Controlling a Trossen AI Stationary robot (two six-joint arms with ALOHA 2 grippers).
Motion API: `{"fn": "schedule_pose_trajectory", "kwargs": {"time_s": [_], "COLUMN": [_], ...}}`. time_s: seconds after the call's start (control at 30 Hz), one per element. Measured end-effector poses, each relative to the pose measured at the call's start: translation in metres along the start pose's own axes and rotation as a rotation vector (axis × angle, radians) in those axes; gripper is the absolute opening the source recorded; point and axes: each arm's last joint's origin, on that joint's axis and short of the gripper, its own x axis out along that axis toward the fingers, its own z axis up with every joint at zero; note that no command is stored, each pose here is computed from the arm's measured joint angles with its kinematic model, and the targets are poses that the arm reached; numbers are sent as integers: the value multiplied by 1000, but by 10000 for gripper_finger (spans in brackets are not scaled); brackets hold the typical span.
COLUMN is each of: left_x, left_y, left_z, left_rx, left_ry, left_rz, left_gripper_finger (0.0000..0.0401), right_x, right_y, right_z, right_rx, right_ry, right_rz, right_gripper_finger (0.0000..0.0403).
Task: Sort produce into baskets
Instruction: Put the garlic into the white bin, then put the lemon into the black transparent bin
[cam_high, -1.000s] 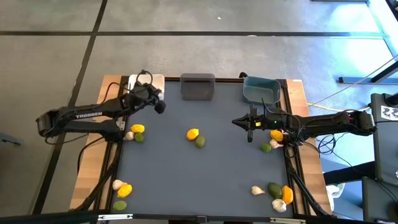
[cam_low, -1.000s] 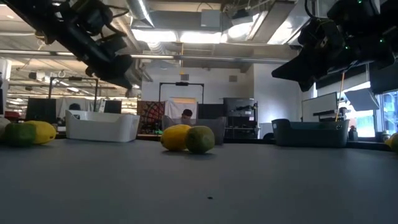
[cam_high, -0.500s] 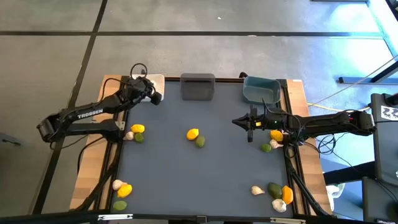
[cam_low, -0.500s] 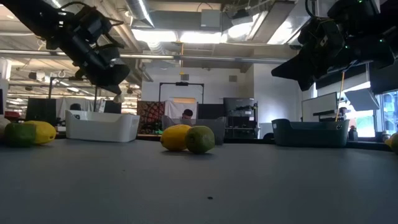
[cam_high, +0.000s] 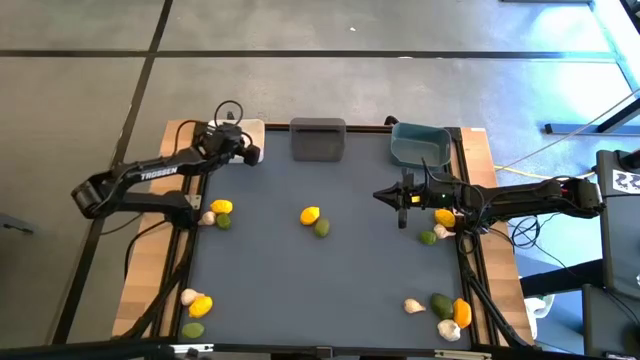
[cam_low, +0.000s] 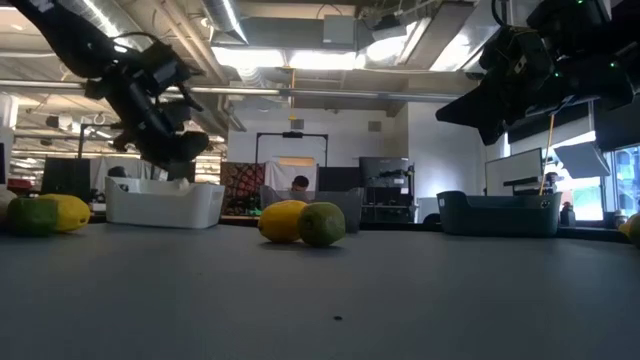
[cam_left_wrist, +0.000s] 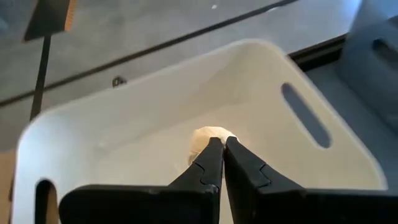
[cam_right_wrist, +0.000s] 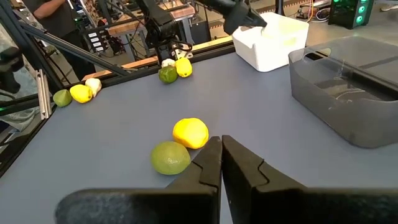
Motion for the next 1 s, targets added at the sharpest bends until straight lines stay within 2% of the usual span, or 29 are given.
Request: {"fn": "schedule_pose_trajectory", "kwargs": {"time_s": [0.13, 0.33, 0.6, 1.0], "left_x": [9, 21, 26, 26], "left_y": [1, 2, 5, 5], "left_z": [-5, -11, -14, -14], "left_rx": [-32, -18, -33, -49], "left_ry": [44, 102, 127, 126], "left_rz": [27, 57, 79, 80], "left_gripper_finger": [6, 6, 7, 83], "right_x": [0, 0, 0, 0], "right_y": [0, 0, 0, 0], "right_z": [0, 0, 0, 0], "right_rx": [0, 0, 0, 0], "right_ry": [0, 0, 2, 1], "right_rz": [0, 0, 0, -1], "right_gripper_finger": [14, 14, 14, 14]}}
